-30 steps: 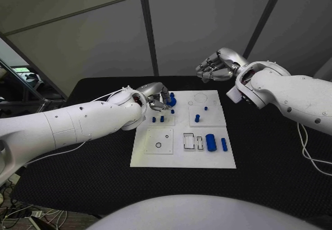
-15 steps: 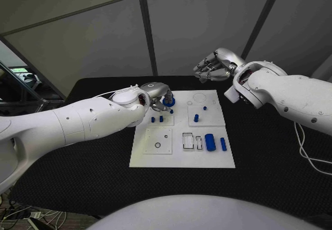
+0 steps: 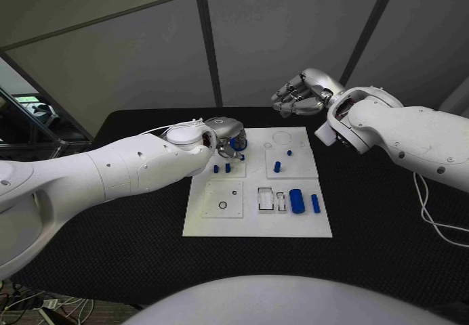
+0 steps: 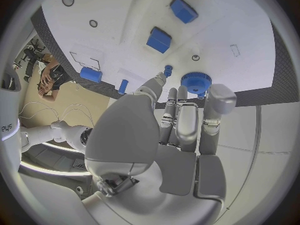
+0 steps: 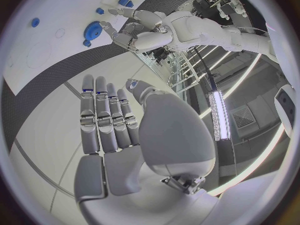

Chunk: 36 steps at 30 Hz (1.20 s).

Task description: Assemble the parts on the task board

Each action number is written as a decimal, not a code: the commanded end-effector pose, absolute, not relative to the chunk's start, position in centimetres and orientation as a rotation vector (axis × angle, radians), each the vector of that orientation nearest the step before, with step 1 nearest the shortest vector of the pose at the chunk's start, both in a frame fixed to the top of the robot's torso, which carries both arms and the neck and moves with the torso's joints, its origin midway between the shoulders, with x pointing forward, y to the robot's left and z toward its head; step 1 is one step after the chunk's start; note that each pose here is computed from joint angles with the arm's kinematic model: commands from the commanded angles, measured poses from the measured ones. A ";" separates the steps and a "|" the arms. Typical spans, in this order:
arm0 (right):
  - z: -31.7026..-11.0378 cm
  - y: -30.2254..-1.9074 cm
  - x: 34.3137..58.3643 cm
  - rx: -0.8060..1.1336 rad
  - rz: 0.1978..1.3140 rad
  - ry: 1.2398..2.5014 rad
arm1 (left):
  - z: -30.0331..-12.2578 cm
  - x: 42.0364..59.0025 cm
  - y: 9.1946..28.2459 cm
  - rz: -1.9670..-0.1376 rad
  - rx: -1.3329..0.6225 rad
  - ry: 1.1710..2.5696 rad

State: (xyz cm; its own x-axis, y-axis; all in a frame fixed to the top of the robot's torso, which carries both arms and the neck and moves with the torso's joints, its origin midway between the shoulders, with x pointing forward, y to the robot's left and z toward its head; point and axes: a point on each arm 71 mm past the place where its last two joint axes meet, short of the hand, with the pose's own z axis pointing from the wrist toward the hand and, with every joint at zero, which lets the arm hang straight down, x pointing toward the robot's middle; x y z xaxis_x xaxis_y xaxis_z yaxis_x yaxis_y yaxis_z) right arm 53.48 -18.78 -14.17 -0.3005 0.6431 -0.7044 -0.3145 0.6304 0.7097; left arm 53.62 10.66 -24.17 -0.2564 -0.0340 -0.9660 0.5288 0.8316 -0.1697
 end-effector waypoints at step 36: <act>-13.9 -18.1 53.3 0.259 0.986 1.614 | -25.9 53.7 9.7 -0.596 0.409 1.830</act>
